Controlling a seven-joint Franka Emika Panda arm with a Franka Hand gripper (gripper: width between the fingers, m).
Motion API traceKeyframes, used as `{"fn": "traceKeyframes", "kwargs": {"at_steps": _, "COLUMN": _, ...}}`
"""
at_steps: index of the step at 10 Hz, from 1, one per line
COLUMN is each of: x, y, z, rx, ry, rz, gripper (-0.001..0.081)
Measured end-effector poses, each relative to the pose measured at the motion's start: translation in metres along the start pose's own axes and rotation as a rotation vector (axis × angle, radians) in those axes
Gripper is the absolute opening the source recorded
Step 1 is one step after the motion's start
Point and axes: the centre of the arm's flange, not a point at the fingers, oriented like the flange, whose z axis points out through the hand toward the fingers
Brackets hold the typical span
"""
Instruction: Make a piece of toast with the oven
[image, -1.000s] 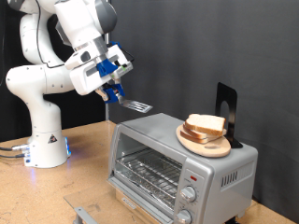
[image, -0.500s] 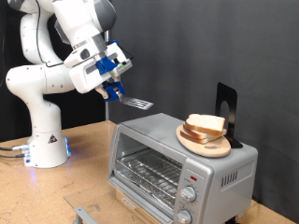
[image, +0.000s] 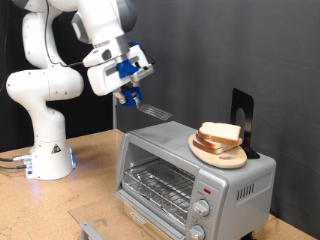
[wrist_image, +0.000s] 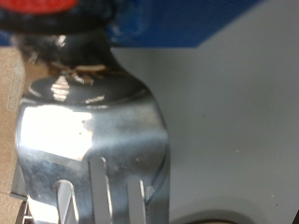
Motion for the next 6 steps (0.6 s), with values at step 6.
{"fn": "traceKeyframes", "kwargs": {"at_steps": 6, "x": 0.03, "y": -0.035, "z": 0.005, "rx": -0.043, "ry": -0.048, "rz": 0.046, "gripper": 0.044}}
